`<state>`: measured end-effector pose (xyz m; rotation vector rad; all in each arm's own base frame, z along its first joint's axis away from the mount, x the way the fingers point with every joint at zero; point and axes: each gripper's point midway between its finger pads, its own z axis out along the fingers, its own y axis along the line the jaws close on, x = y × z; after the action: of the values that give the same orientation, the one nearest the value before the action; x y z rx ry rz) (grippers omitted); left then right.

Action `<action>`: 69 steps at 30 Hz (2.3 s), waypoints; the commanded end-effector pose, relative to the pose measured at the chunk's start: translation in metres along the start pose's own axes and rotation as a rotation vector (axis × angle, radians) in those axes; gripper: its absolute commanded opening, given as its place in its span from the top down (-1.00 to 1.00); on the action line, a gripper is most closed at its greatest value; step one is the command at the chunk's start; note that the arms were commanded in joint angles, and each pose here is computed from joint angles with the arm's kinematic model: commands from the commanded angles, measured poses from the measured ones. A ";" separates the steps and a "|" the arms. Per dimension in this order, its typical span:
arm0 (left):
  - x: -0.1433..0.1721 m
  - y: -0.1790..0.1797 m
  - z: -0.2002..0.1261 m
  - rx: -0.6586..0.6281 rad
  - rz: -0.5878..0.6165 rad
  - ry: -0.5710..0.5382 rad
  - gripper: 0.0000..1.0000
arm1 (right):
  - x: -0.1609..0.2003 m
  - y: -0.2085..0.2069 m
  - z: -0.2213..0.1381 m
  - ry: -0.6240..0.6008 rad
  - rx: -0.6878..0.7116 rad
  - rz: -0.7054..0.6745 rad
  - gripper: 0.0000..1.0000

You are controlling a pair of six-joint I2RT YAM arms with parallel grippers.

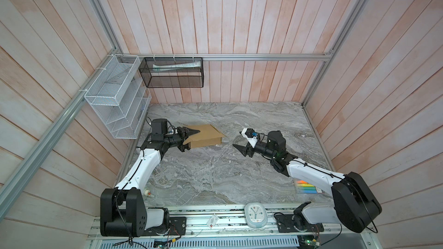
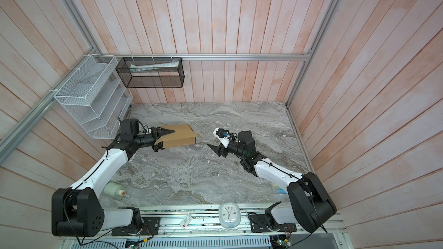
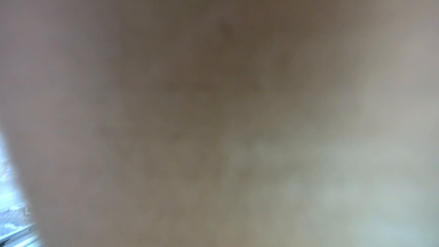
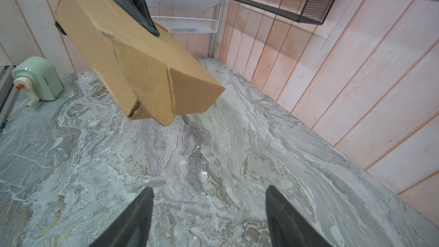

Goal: Assemble paper box
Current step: Turn over the paper box.

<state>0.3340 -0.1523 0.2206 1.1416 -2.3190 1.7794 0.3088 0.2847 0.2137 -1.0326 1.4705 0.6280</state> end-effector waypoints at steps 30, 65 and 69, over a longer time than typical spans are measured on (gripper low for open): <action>0.016 0.020 -0.016 -0.287 -0.213 0.108 0.43 | -0.017 0.073 -0.003 -0.149 -0.271 -0.206 -0.50; 0.013 0.005 -0.015 -0.312 -0.155 0.134 0.47 | -0.040 0.090 0.038 -0.214 -0.412 -0.254 -0.51; 0.016 0.005 -0.015 -0.310 -0.152 0.141 0.47 | -0.042 0.095 0.041 -0.228 -0.427 -0.263 -0.52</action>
<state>0.3118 -0.1467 0.2215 1.0998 -2.2426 1.3235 0.2480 0.3660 0.2232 -1.3854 1.0520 0.8379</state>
